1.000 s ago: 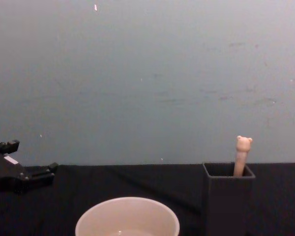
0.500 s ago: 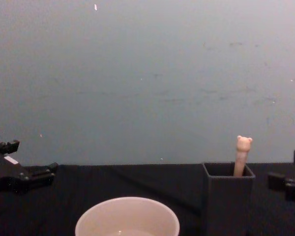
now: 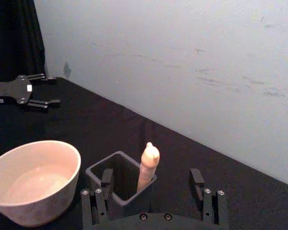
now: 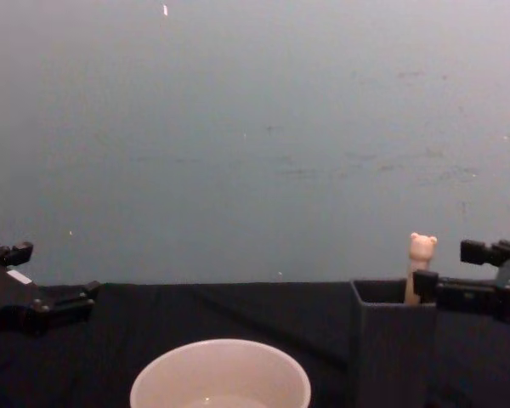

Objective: Pick up the stirring spoon with one hand, stir inside the cup, then place it back in its original position.

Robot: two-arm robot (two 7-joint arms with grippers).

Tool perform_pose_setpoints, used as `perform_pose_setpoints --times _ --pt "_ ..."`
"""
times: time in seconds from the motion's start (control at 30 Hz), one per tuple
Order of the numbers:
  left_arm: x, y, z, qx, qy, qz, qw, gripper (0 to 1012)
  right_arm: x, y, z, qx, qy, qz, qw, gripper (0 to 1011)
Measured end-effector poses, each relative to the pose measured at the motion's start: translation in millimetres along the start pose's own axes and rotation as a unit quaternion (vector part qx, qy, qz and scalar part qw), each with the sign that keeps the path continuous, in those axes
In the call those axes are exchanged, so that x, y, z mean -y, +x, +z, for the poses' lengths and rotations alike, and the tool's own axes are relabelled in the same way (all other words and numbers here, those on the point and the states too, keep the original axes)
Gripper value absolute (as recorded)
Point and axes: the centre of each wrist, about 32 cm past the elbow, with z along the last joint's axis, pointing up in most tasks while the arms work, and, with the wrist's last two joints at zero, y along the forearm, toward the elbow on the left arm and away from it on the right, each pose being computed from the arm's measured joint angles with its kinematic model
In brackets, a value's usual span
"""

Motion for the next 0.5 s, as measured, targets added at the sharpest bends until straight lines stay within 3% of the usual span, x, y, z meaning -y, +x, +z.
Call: perform_pose_setpoints --times 0.5 --pt "0.0 0.0 0.0 0.000 0.000 0.000 1.0000 1001 -21.1 9.7 3.0 -0.018 -0.011 0.008 0.9997 1002"
